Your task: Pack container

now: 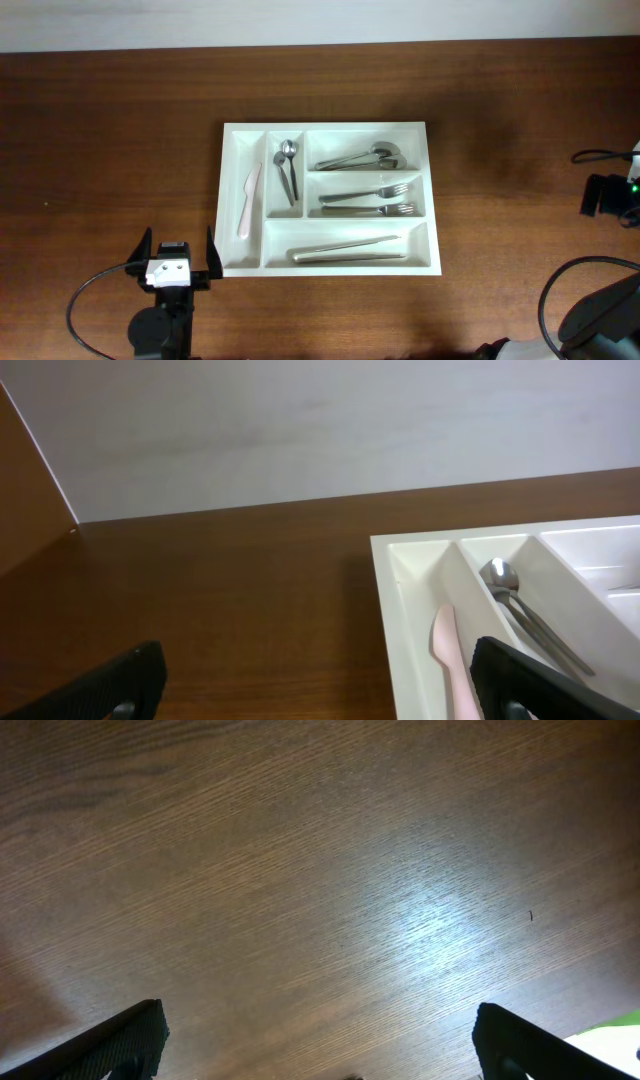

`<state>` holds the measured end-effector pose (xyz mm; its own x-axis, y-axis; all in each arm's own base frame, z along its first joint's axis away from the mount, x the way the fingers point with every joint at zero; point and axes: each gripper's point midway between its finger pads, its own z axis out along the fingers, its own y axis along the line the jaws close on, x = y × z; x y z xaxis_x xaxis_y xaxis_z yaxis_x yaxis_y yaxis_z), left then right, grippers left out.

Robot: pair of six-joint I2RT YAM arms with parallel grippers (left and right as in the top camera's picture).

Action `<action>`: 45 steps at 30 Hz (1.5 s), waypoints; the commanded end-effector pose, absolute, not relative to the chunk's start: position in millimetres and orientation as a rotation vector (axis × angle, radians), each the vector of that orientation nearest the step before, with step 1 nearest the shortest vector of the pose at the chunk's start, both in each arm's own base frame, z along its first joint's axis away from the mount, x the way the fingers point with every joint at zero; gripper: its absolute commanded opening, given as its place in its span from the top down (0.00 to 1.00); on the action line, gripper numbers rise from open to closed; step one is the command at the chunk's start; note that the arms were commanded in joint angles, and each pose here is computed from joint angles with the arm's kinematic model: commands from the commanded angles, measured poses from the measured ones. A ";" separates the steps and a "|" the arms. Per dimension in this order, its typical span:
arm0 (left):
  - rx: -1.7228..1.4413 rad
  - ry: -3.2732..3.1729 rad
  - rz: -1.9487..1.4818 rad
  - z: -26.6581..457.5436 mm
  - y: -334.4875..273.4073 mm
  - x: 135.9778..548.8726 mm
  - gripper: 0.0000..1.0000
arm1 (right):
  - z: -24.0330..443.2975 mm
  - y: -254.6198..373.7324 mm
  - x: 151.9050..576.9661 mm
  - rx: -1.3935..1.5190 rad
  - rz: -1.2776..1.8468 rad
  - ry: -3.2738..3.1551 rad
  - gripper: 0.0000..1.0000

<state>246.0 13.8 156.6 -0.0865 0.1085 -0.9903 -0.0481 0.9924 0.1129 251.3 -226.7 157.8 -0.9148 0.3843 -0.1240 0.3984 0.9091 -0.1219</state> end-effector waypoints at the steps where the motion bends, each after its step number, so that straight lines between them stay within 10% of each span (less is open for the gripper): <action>1: 0.056 1.651 0.146 156.2 14.7 245.5 0.01 | 177.4 -217.3 255.6 0.552 -0.257 2.922 0.01; 24: 0.056 1.651 0.146 156.2 14.7 245.5 0.01 | 345.6 -50.0 298.8 -0.141 -0.018 2.050 0.01; 45: 0.056 1.651 0.146 156.2 14.7 245.5 0.01 | 327.7 60.5 212.6 -0.517 0.012 1.314 0.01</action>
